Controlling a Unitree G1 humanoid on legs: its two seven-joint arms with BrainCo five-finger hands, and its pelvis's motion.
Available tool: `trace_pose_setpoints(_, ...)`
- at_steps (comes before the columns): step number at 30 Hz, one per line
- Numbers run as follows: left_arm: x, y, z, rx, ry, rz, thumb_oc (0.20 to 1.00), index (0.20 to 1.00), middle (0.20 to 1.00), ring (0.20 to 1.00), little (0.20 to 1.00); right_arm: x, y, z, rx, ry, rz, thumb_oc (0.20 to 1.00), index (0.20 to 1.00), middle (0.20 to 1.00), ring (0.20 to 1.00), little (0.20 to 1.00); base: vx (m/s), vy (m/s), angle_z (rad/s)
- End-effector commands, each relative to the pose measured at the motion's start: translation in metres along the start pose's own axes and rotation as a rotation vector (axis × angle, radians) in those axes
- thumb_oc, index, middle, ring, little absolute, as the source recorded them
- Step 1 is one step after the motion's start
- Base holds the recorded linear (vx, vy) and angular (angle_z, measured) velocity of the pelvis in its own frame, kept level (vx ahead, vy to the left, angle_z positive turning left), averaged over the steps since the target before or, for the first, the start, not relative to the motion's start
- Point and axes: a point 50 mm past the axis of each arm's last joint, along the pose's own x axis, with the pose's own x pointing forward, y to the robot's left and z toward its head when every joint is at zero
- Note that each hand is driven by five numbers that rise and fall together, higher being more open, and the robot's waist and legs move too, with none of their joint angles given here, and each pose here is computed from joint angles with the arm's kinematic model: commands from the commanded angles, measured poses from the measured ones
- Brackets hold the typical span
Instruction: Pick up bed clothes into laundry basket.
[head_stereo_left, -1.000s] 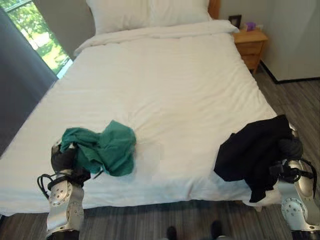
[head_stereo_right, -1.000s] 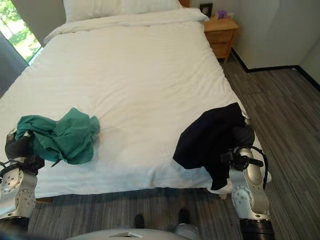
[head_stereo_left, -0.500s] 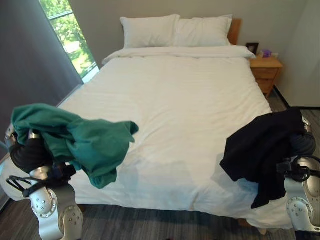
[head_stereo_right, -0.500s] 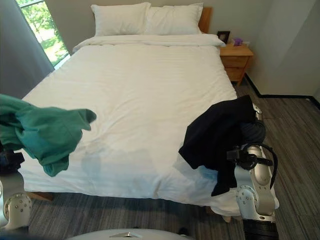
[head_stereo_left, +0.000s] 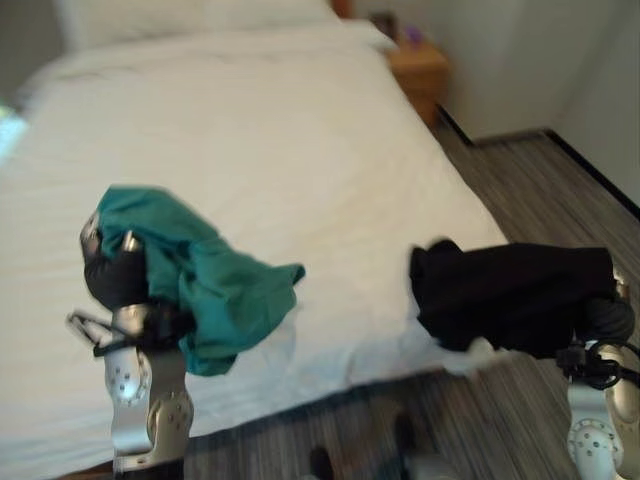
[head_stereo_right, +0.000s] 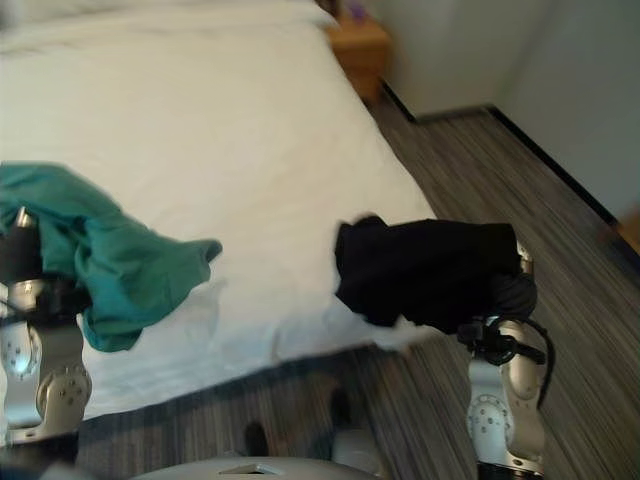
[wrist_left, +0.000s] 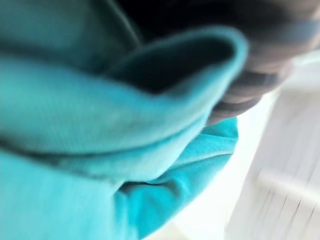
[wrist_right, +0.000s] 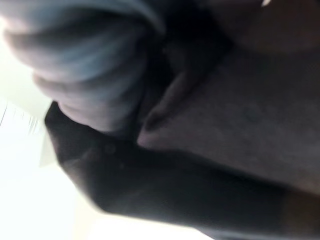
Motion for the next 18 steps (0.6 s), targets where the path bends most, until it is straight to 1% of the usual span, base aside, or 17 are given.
trace_pose_setpoints(1, 0.015, -0.011, 0.032, 0.012, -0.171, -0.083, 0.2, 0.2, 0.2, 0.2, 0.2, 0.018, 0.025, 0.04, 0.008, -0.235, 0.116, 0.2, 0.2, 0.2, 0.2, 0.2, -0.28, 0.086, -2.17)
trace_pose_setpoints(3, 0.007, -0.011, 0.033, -0.02, -0.152, -0.099, 0.2, 0.2, 0.2, 0.2, 0.2, 0.023, 0.029, 0.038, 0.01, -0.232, 0.129, 0.2, 0.2, 0.2, 0.2, 0.2, -0.27, 0.054, -2.27)
trace_pose_setpoints(4, -0.002, -0.005, 0.029, 0.002, -0.114, -0.088, 0.2, 0.2, 0.2, 0.2, 0.2, 0.033, 0.042, 0.042, 0.019, -0.263, 0.173, 0.2, 0.2, 0.2, 0.2, 0.2, -0.24, -0.141, -2.61)
trace_pose_setpoints(6, -0.007, 0.002, 0.03, 0.012, -0.109, -0.051, 0.2, 0.2, 0.2, 0.2, 0.2, 0.034, 0.045, 0.04, 0.031, -0.251, 0.192, 0.2, 0.2, 0.2, 0.2, 0.2, -0.2, -0.354, -2.14)
trace_pose_setpoints(8, -0.012, 0.005, 0.028, 0.002, -0.097, -0.031, 0.2, 0.2, 0.2, 0.2, 0.2, 0.032, 0.043, 0.041, 0.018, -0.245, 0.213, 0.2, 0.2, 0.2, 0.2, 0.2, 0.0, -0.467, -1.27)
trace_pose_setpoints(10, -0.012, 0.006, 0.028, -0.006, -0.105, -0.02, 0.2, 0.2, 0.2, 0.2, 0.2, 0.036, 0.046, 0.045, 0.017, -0.255, 0.236, 0.2, 0.2, 0.2, 0.2, 0.2, 0.01, -0.287, -0.43)
trace_pose_setpoints(11, -0.015, 0.008, 0.026, 0.013, -0.099, -0.002, 0.2, 0.2, 0.2, 0.2, 0.2, 0.045, 0.057, 0.047, 0.001, -0.258, 0.307, 0.2, 0.2, 0.2, 0.2, 0.2, -0.08, -0.199, -1.17)
trace_pose_setpoints(12, -0.015, 0.008, 0.026, 0.012, -0.1, -0.001, 0.2, 0.2, 0.2, 0.2, 0.2, 0.045, 0.058, 0.048, 0.001, -0.259, 0.308, 0.2, 0.2, 0.2, 0.2, 0.2, -0.11, -0.219, -2.23)
trace_pose_setpoints(13, -0.02, 0.012, 0.023, 0.059, -0.079, 0.014, 0.2, 0.2, 0.2, 0.2, 0.2, 0.049, 0.058, 0.047, -0.021, -0.253, 0.318, 0.2, 0.2, 0.2, 0.2, 0.2, -0.01, -0.093, -2.11)
trace_pose_setpoints(14, -0.028, 0.026, 0.021, 0.137, -0.049, 0.092, 0.2, 0.2, 0.2, 0.2, 0.2, 0.047, 0.047, 0.052, -0.035, -0.27, 0.272, 0.2, 0.2, 0.2, 0.2, 0.2, 0.09, -0.109, -1.94)
trace_pose_setpoints(16, -0.031, 0.028, 0.02, 0.138, -0.041, 0.105, 0.2, 0.2, 0.2, 0.2, 0.2, 0.044, 0.034, 0.055, -0.087, -0.278, 0.227, 0.2, 0.2, 0.2, 0.2, 0.2, 0.11, -0.047, -1.83)
trace_pose_setpoints(17, -0.031, 0.028, 0.02, 0.138, -0.041, 0.105, 0.2, 0.2, 0.2, 0.2, 0.2, 0.044, 0.034, 0.056, -0.088, -0.279, 0.226, 0.2, 0.2, 0.2, 0.2, 0.2, 0.1, -0.031, -1.29)
trace_pose_setpoints(18, -0.028, 0.026, 0.02, 0.149, -0.039, 0.085, 0.2, 0.2, 0.2, 0.2, 0.2, 0.04, 0.021, 0.062, -0.267, -0.282, 0.183, 0.2, 0.2, 0.2, 0.2, 0.2, 0.04, -0.027, -0.7)
